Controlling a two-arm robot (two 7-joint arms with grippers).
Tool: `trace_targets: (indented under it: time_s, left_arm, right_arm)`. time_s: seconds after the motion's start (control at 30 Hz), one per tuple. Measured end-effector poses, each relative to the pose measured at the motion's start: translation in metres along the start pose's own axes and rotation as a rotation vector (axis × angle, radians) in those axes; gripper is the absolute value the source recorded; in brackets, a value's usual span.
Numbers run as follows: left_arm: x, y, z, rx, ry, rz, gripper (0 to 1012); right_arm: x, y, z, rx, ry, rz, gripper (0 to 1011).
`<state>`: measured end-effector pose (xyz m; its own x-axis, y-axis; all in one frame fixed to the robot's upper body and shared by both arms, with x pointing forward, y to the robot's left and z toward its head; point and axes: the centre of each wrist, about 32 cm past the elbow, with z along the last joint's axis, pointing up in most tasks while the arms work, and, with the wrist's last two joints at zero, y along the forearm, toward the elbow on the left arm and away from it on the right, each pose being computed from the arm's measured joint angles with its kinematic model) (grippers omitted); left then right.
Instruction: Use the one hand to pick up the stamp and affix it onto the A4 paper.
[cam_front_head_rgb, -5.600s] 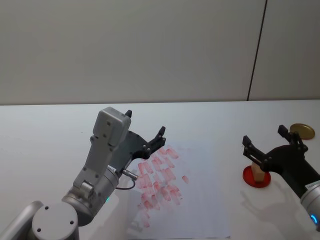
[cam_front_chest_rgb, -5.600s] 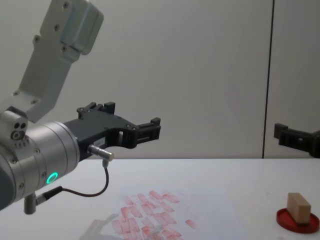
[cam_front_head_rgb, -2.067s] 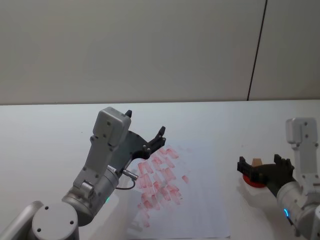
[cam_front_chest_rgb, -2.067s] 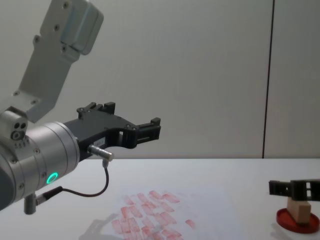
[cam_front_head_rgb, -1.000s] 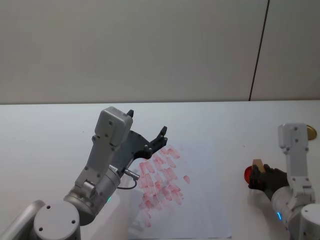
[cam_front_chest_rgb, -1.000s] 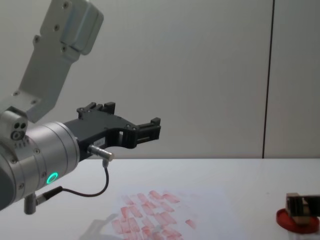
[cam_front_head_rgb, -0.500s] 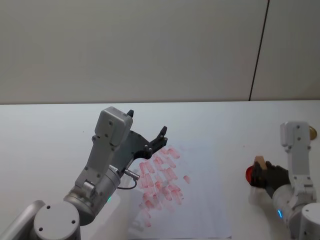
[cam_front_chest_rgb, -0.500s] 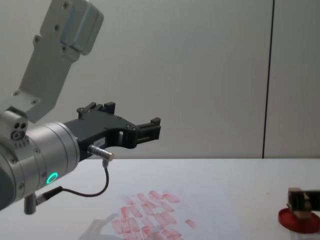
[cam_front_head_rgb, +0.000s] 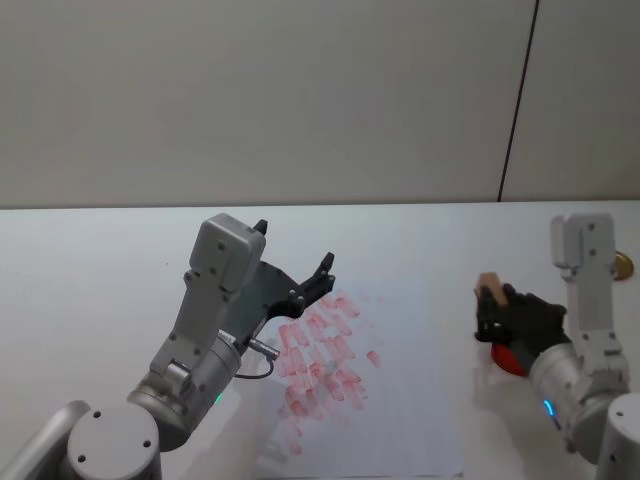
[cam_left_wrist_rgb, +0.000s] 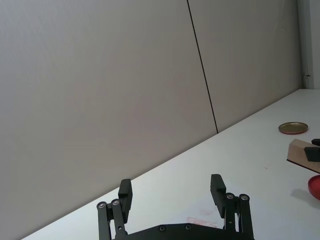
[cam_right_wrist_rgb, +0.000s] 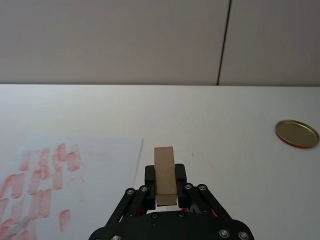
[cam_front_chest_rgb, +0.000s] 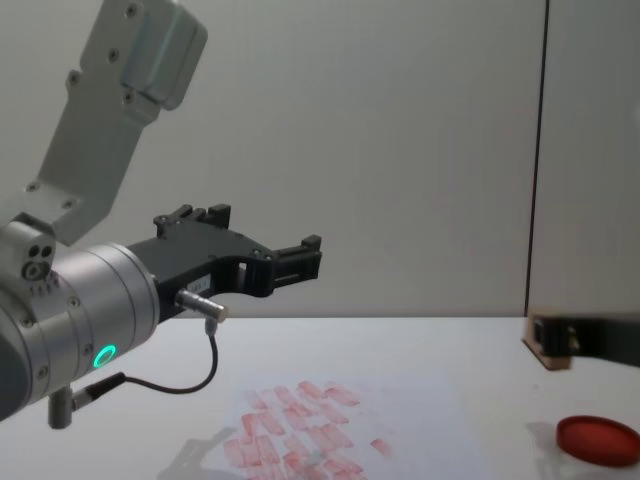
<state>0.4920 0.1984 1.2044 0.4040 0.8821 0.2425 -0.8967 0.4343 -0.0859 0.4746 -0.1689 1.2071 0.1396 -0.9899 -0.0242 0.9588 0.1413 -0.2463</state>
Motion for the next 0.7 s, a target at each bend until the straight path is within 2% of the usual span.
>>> trace_targets:
  time_s: [0.27, 0.5, 0.7]
  left_arm:
    - [0.0, 0.0, 0.0, 0.0, 0.0, 0.0, 993]
    - [0.0, 0.0, 0.0, 0.0, 0.0, 0.0, 993]
    - [0.0, 0.0, 0.0, 0.0, 0.0, 0.0, 993]
  right_arm:
    - [-0.013, 0.002, 0.009, 0.019, 0.002, 0.103, 214]
    - [-0.028, 0.013, 0.011, -0.034, 0.001, 0.176, 216]
    - [-0.038, 0.026, 0.011, -0.086, -0.007, 0.199, 216]
